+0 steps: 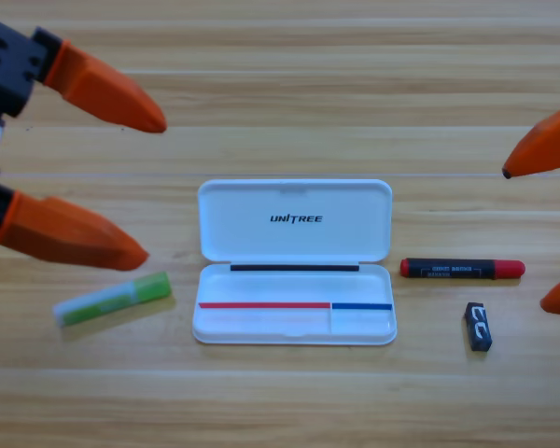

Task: Clean up eraser and pencils

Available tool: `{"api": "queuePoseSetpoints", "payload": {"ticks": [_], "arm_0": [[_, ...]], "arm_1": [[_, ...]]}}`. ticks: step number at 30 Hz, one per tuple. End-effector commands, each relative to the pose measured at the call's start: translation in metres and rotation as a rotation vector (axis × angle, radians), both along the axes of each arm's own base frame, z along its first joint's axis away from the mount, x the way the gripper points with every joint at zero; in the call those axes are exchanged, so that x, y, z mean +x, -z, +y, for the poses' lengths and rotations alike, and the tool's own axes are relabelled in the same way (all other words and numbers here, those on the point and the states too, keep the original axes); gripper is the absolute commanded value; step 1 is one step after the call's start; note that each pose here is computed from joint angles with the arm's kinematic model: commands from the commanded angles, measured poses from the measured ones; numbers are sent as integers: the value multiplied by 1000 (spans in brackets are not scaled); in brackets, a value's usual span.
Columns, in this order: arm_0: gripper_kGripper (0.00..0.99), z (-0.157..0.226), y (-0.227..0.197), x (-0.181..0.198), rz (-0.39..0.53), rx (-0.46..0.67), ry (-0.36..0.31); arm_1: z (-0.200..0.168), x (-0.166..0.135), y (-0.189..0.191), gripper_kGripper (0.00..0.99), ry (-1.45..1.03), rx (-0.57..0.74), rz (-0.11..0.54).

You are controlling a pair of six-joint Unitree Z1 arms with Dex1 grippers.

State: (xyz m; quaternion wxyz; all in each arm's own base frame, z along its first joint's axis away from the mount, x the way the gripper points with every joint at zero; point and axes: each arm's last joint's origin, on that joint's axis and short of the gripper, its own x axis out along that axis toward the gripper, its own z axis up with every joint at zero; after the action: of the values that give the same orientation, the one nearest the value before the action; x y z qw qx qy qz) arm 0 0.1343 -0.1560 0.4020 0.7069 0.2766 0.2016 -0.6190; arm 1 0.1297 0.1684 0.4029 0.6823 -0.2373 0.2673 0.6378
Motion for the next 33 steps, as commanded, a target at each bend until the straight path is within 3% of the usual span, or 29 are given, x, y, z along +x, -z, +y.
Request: {"api": "queuePoseSetpoints", "payload": {"ticks": [1, 5, 17, 21, 25, 29, 33], "arm_0": [[985, -29, 25, 10, 17, 147, 7], [990, -39, 35, 8, 29, 197, 28], [989, -32, 30, 10, -53, 249, -56], [988, -34, 20, 16, -85, 324, -70], [988, -30, 21, 22, -154, 451, -124], [986, -28, 35, 40, -131, 574, -156], [979, -20, 54, 65, -73, 664, -173]], "arm_1": [[0, -7, 12, 982, -25, -32, 40], [0, -7, 14, 982, -24, -37, 47], [-4, -7, 23, 982, 93, -85, 111], [-4, 9, 34, 982, 338, -215, 62], [-4, 22, 50, 983, 555, -301, 33], [2, 38, 58, 983, 744, -316, 122], [16, 46, 81, 982, 688, -376, 231]]}}
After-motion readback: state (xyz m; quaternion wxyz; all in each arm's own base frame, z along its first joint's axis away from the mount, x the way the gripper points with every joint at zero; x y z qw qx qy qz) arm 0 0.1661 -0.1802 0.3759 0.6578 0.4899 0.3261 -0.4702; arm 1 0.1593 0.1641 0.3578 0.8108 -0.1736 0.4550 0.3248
